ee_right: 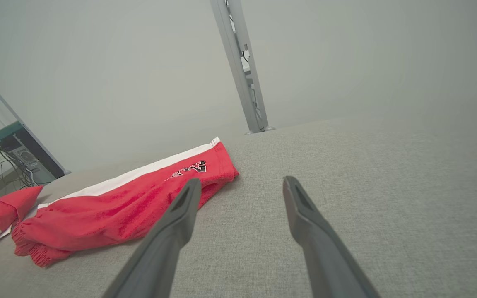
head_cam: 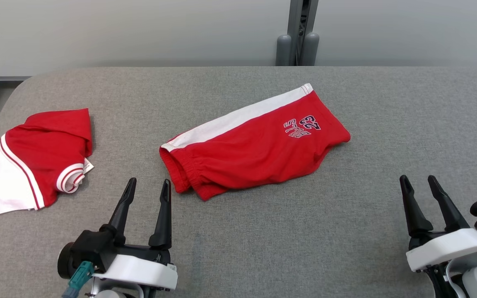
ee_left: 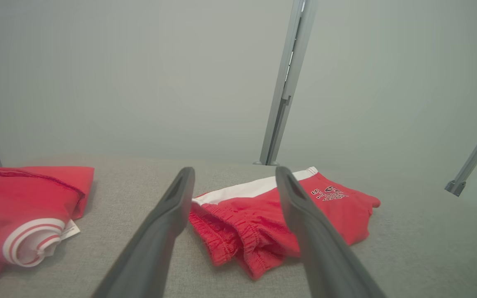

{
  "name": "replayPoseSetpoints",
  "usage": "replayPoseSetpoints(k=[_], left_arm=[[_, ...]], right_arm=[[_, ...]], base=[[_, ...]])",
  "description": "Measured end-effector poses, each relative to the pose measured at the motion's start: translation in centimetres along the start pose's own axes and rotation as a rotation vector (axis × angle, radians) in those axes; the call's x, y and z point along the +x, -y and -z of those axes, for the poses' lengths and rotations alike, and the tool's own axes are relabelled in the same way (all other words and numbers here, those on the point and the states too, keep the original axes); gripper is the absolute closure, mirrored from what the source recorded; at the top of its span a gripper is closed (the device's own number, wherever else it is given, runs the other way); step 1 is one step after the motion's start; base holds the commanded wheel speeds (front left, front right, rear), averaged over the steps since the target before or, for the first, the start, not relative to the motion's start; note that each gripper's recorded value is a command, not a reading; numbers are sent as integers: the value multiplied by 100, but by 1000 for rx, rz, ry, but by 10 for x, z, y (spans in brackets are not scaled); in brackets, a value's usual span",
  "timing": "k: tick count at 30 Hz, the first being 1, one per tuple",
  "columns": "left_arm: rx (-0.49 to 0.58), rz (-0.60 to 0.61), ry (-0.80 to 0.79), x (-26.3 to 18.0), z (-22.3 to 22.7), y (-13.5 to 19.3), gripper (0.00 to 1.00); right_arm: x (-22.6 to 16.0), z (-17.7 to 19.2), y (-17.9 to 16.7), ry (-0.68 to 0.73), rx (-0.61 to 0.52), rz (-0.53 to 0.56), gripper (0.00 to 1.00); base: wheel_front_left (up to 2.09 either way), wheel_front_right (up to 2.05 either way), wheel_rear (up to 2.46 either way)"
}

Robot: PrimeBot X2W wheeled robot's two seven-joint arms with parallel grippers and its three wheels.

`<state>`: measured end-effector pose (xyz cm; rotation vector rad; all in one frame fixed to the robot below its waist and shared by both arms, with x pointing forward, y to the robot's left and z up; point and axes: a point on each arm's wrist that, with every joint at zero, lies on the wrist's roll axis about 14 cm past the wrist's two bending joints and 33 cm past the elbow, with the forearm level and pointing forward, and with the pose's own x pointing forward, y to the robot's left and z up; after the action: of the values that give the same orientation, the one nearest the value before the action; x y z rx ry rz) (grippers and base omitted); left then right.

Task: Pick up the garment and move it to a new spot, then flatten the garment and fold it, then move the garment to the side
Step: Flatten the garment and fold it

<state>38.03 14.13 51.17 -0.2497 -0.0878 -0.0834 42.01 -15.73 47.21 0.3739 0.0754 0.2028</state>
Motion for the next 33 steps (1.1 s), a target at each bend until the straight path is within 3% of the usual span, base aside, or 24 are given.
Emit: replayPoseSetpoints(k=[8,13,17,24,33], left_arm=[[15,-16,-57,-5,18,-2,0],[4,-23,-80,-7,25,-2,0],[1,-22,-92,-6,29,-2,0],[-7,-19,-124,-4,40,-2,0],[-18,-68,-140,-5,44,-15,0]], right_arm=[[-10,6,-10,12,-133,0,0],[-10,10,-13,14,-121,7,0],[-5,24,-20,-24,-13,10,0],[37,41,-26,-162,247,34,0],[88,75,-29,-396,405,61,0]], base=[[0,0,0],[0,0,0],[0,0,0],[0,0,0],[0,0,0]])
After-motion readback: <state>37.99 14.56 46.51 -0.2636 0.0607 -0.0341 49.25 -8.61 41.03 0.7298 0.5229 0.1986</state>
